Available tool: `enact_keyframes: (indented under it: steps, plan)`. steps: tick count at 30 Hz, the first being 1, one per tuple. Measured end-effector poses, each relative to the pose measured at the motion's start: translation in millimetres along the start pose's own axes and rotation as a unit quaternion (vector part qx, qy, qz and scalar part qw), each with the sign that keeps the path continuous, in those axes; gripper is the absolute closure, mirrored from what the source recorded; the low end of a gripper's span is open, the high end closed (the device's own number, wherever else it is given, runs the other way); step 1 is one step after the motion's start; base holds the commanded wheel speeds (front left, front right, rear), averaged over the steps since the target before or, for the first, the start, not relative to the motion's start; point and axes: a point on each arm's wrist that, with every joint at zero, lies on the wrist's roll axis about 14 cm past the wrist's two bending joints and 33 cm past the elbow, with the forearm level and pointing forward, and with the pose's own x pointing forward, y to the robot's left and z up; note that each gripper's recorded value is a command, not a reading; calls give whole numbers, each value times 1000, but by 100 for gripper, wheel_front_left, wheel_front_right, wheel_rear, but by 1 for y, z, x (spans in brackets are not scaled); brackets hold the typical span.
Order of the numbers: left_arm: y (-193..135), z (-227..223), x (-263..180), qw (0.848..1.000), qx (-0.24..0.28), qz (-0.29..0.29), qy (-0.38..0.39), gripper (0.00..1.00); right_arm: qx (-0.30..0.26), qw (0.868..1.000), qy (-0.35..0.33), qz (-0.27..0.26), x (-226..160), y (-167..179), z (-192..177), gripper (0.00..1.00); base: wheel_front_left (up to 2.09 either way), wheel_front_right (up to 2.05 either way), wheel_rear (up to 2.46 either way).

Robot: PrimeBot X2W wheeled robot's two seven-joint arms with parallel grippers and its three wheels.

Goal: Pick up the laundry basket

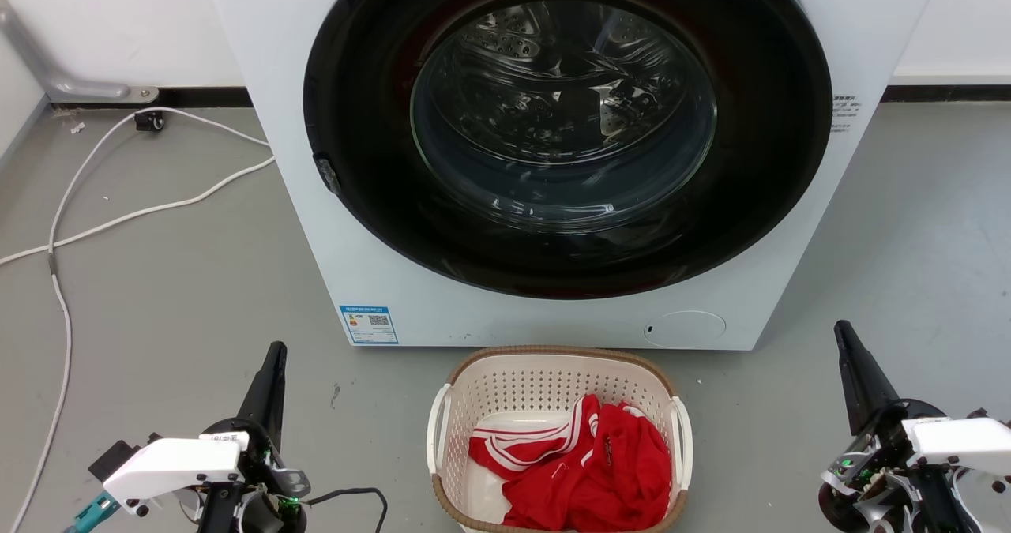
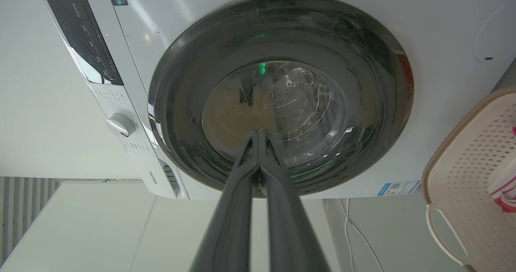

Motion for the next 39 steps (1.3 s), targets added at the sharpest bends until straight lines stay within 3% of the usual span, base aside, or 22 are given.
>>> enact_keyframes:
  steps: [39]
  plan:
    - [0, 0, 0, 1000, 1, 0, 0, 100, -1, 1000, 0, 0, 0, 0, 0, 100, 0, 0, 0]
